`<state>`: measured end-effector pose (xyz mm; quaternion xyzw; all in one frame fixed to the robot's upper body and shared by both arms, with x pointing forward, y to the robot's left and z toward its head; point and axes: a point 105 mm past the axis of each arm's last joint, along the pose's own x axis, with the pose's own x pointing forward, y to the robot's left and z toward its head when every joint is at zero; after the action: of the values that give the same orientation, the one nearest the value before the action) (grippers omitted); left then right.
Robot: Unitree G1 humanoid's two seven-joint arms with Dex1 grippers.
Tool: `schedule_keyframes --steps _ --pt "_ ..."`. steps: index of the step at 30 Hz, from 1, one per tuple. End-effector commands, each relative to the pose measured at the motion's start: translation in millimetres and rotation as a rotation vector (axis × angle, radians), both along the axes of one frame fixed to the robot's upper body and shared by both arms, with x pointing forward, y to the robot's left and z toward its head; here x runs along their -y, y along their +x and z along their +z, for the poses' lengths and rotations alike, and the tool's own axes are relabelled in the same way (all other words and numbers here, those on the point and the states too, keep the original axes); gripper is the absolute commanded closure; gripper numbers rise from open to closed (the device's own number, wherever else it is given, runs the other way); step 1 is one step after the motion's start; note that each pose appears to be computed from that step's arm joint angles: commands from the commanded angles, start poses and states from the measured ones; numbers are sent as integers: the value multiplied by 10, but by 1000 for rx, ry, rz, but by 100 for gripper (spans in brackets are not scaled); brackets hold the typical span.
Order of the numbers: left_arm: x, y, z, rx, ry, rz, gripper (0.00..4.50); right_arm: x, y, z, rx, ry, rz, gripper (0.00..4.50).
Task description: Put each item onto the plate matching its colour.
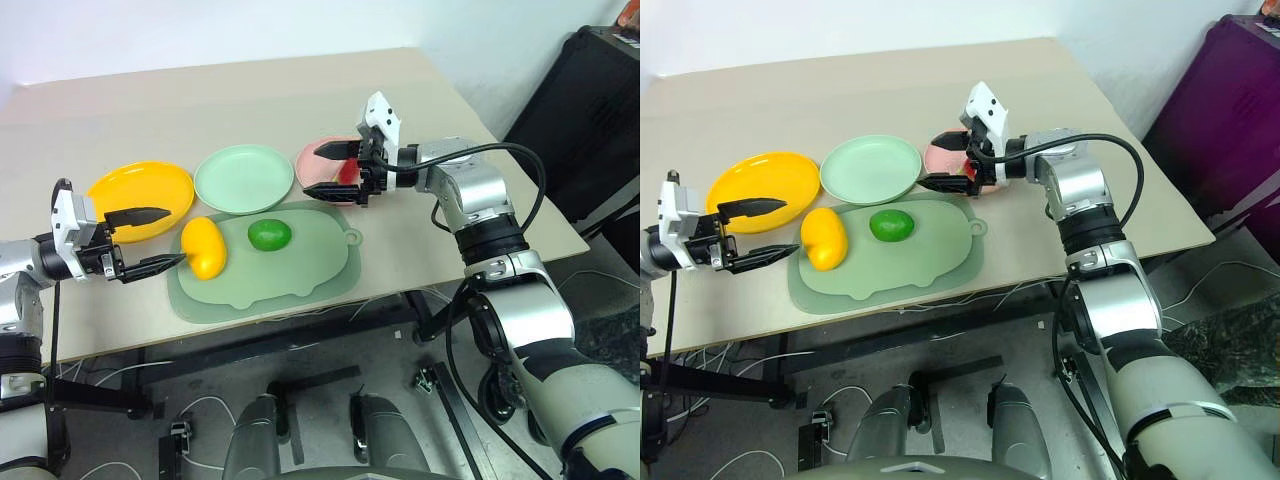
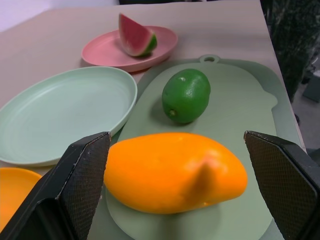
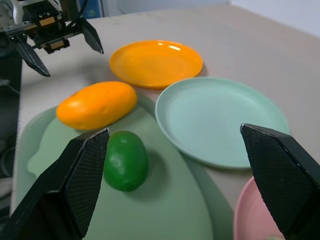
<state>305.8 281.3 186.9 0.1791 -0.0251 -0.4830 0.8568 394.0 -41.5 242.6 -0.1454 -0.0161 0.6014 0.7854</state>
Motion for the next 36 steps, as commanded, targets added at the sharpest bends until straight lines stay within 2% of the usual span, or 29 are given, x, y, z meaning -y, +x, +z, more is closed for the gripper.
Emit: schedule_keyframes --steps 1,18,28,36 --pt "-24 -33 122 50 3 2 0 -42 -34 107 64 5 19 3" --pt "-12 -42 126 50 4 0 0 -59 92 6 14 -52 -53 3" --pt "34 2 110 53 7 -3 0 -123 186 -288 -67 -185 -106 3" --pt "102 87 113 72 10 1 0 -225 215 -439 -106 -223 -127 3"
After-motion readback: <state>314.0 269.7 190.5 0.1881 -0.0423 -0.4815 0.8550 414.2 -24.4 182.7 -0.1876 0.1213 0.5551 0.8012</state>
